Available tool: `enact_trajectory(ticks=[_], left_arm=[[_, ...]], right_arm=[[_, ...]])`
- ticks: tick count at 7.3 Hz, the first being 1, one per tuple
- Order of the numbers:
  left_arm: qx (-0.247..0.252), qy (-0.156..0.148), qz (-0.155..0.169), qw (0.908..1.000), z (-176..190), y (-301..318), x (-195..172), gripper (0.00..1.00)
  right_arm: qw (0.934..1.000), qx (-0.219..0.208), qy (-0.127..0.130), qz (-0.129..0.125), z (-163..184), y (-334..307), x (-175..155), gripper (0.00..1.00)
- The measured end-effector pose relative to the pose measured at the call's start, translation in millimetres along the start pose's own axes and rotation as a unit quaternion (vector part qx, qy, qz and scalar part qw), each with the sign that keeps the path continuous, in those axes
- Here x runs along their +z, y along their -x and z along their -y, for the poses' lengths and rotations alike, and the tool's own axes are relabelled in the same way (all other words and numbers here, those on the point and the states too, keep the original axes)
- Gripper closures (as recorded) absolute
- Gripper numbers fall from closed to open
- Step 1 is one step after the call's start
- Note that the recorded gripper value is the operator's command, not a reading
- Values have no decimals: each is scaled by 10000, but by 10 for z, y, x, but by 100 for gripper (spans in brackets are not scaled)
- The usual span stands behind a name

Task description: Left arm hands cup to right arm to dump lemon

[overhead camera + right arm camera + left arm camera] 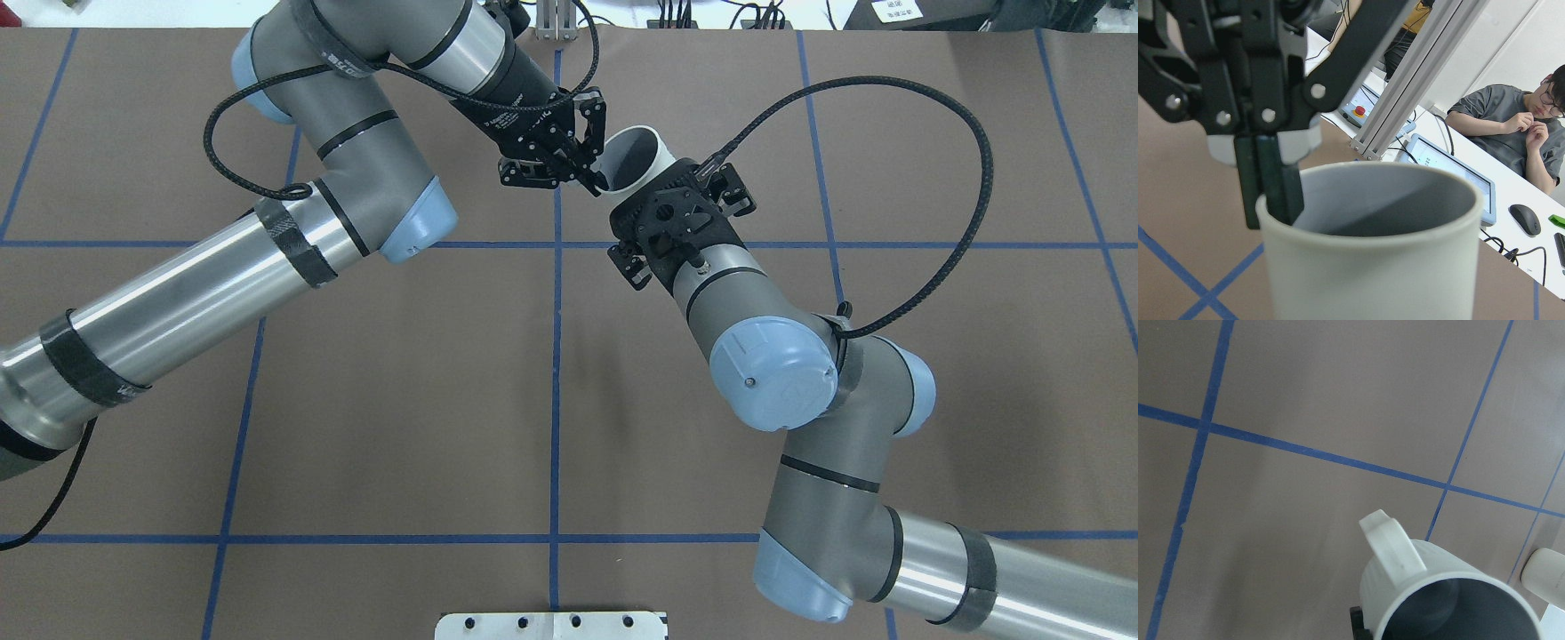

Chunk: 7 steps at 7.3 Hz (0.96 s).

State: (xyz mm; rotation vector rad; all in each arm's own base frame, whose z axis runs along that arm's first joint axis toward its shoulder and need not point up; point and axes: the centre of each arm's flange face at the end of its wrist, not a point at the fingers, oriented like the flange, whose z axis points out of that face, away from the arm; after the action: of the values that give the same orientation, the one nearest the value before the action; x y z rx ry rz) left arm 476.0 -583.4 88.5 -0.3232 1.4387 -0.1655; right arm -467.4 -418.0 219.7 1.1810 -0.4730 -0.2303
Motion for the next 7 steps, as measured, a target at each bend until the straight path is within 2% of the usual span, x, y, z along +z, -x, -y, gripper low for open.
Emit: enact_trajectory(ticks=[3, 7], left_arm=[[-67, -203, -26, 9998, 203, 14, -233, 100], [-187, -674, -102, 9975, 656, 120, -870, 100]], right_arm=[[10000, 76, -8, 2, 0, -8, -7, 0], [9997, 233, 10, 18, 16, -52, -25, 0]])
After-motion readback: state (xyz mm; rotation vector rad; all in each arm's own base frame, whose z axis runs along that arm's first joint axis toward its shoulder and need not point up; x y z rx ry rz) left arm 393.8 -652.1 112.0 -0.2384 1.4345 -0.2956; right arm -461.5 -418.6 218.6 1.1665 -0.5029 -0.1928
